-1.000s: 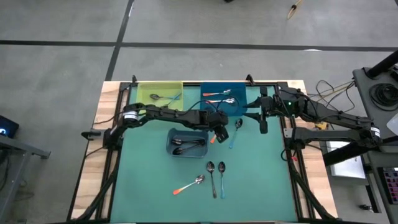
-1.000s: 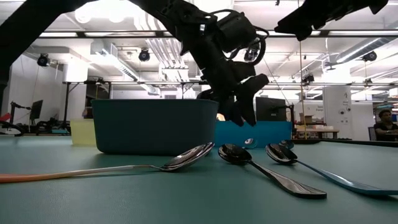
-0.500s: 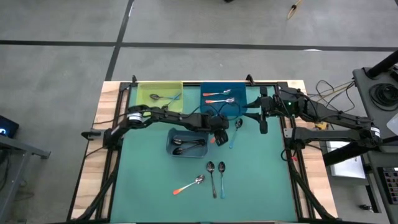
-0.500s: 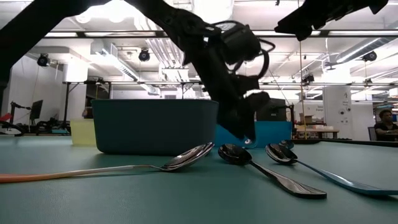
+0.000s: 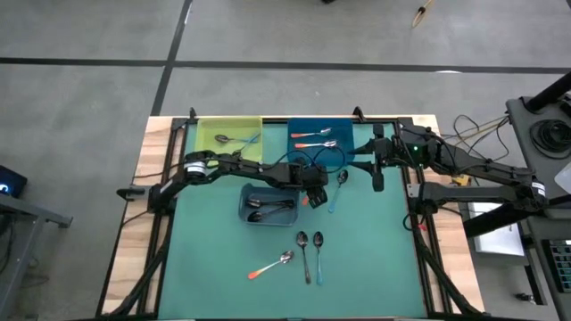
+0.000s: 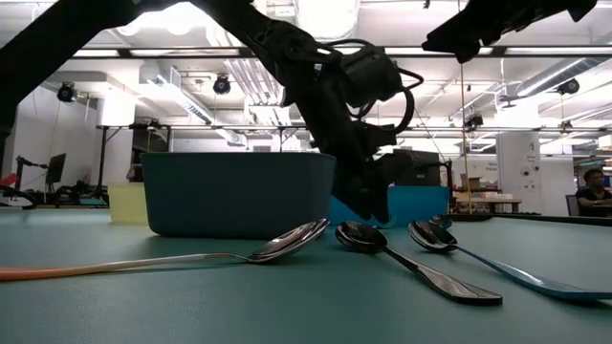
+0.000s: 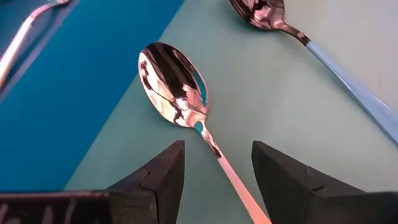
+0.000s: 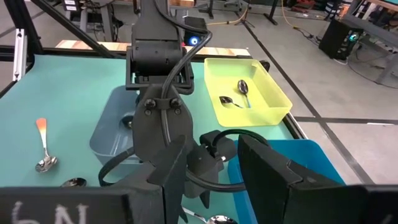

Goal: Sort silverware by color (type)
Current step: Put the orange spoon into the blue bin

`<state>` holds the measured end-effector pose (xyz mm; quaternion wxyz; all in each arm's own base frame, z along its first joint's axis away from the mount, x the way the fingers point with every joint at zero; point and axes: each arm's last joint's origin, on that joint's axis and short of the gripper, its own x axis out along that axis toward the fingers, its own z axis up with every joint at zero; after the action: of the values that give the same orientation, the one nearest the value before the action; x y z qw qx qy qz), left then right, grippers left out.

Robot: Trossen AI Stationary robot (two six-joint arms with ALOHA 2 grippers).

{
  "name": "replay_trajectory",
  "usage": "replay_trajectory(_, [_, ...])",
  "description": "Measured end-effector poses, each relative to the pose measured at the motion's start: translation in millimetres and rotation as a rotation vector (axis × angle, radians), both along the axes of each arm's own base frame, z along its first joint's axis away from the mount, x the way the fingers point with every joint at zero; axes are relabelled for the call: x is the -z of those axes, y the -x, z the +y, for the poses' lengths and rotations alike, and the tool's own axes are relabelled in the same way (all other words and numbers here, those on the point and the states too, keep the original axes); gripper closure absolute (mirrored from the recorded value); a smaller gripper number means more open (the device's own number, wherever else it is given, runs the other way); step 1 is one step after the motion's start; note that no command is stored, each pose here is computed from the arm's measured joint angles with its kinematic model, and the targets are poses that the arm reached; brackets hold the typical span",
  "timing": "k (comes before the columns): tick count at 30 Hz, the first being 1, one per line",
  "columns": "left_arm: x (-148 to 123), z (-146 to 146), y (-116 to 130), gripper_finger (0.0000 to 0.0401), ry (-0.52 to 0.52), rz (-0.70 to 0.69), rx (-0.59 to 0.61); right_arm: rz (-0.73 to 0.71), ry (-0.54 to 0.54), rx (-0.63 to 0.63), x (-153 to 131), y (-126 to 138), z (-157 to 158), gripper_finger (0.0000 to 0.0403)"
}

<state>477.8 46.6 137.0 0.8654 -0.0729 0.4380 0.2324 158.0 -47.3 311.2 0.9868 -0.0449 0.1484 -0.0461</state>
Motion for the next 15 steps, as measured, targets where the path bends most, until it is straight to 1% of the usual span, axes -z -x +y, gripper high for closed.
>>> replay_trajectory(9, [1.8, 0.4, 1.2, 0.0251, -0.011, 0.007, -0.008, 0.0, -0.002, 0.001, 0.0, 0.0, 0.0, 0.0266])
replay_trajectory(15, [3.0, 0.4, 1.9, 0.0255, -0.011, 0.01, -0.008, 0.0, -0.003, 0.001, 0.0, 0.0, 0.0, 0.0266])
